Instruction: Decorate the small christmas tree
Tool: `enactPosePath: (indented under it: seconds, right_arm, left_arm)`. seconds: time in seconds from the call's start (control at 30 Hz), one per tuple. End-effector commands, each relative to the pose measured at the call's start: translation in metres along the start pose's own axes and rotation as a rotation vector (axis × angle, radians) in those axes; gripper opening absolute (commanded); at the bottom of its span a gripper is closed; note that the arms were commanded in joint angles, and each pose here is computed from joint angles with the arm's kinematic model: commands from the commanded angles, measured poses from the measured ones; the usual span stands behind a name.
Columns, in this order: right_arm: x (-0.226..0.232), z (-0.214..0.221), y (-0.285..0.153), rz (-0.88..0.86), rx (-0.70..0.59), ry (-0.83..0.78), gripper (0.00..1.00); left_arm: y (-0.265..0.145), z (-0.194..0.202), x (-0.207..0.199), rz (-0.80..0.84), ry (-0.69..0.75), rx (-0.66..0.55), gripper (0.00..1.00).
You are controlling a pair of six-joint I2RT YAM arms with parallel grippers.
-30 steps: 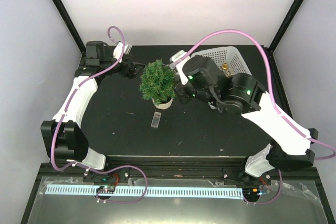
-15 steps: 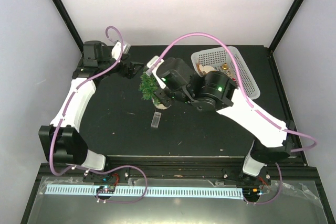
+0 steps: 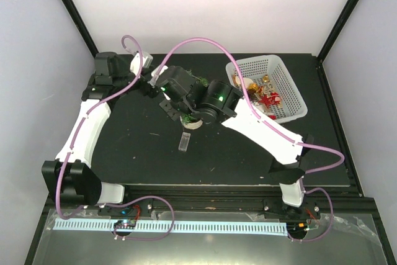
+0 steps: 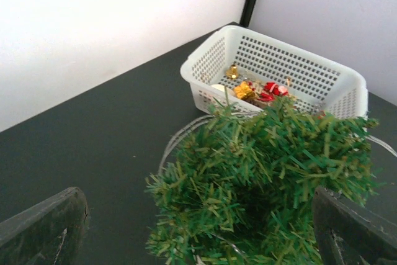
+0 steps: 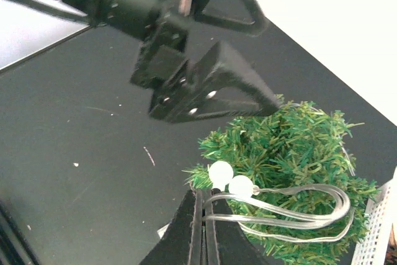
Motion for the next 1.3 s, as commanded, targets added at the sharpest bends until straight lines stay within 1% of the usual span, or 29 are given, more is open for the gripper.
enactPosePath:
  seconds: [0.0,0.23,0.43,0.87,1.03,1.13,1.27]
  right_arm:
    - [-0.017,-0.014,0.001,0.06,-0.053,0.063,0.03]
    - [-0.039,-0.017,0.015,0.157,-0.054,0.106,0.06]
    - [-0.048,-0.022,0.022,0.191,-0.068,0.141,0.08]
    - [-0.061,-0.035,0.01,0.254,-0.141,0.17,0.1]
    - [-0.063,-0.034,0.008,0.26,-0.142,0.17,0.09]
    - [-0.061,-0.036,0.005,0.239,-0.148,0.175,0.07]
    - [-0.06,-0.036,0.007,0.235,-0.15,0.173,0.03]
  left_arm:
    - [-0.007,-0.005,-0.014,0.081,0.019,-0.06,0.98]
    - [-0.003,0.007,-0.016,0.101,-0.014,-0.055,0.98]
    - [0.0,0.012,-0.016,0.105,-0.022,-0.049,0.98]
    - [0.004,0.011,-0.013,0.116,-0.016,-0.053,0.98]
    - [-0.002,-0.006,-0.021,0.203,0.036,-0.118,0.97]
    - [-0.005,-0.015,-0.029,0.279,0.079,-0.169,0.95]
    - [-0.008,-0.028,-0.038,0.35,0.12,-0.203,0.92]
Point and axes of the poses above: each gripper's point midway between its finger pads, its own y axis out along the fingers, its own x axis along the line the jaws close on, z = x × y, the point moved 7 cm from there along -y, back along the fingers, and after that the axes turned 9 degrees about y, right-handed, at the moved point
